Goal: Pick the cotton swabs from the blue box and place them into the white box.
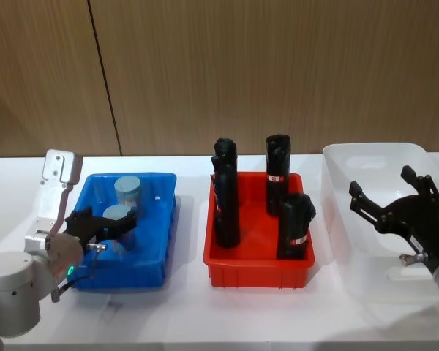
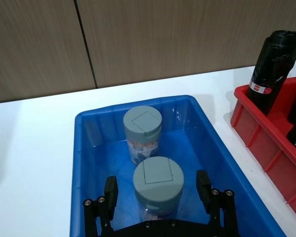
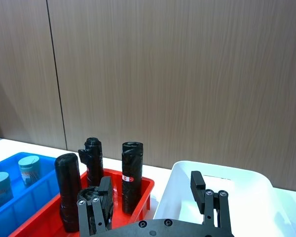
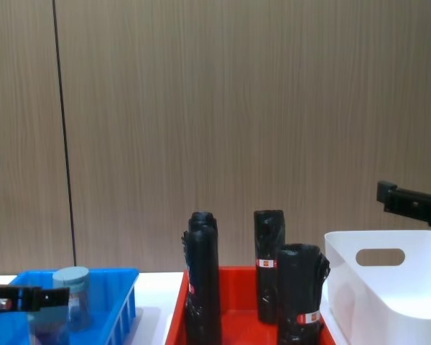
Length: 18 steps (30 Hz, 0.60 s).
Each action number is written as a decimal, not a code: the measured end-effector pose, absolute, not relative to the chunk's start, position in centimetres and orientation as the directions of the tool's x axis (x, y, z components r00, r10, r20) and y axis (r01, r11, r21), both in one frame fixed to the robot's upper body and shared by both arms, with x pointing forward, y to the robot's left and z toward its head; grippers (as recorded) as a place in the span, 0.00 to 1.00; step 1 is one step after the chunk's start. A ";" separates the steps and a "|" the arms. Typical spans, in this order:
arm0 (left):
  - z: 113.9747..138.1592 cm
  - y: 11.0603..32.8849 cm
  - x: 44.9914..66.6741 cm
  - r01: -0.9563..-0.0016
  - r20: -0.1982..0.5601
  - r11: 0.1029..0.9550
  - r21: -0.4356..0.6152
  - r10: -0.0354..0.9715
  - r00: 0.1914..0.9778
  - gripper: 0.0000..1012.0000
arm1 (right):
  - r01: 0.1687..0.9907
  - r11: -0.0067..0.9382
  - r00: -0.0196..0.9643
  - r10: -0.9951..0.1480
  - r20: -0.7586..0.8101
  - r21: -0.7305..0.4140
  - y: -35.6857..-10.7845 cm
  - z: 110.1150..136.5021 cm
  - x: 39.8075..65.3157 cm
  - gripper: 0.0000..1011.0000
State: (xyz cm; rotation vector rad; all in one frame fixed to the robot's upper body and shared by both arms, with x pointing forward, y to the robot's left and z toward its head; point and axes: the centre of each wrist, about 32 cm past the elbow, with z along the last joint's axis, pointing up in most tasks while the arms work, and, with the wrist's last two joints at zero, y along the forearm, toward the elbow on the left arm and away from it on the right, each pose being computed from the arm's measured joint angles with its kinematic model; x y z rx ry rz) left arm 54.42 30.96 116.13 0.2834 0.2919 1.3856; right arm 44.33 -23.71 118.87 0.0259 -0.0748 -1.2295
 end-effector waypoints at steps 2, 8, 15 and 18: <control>116.0 30.9 54.7 -0.913 -0.047 0.177 0.366 0.984 0.172 0.99 | 0.940 0.335 0.333 -0.942 0.043 0.060 -23.7 118.9 44.3 0.99; 115.8 30.9 55.6 -0.903 -0.071 0.211 0.374 0.977 0.199 0.99 | 0.940 0.335 0.333 -0.942 0.043 0.060 -23.7 118.9 44.3 0.99; 115.6 30.6 56.4 -0.893 -0.078 0.229 0.388 0.973 0.216 0.99 | 0.940 0.335 0.333 -0.942 0.043 0.060 -23.7 118.9 44.3 0.99; 115.7 30.5 56.6 -0.889 -0.074 0.227 0.396 0.974 0.216 0.99 | 0.940 0.335 0.333 -0.942 0.043 0.060 -23.7 118.9 44.3 0.99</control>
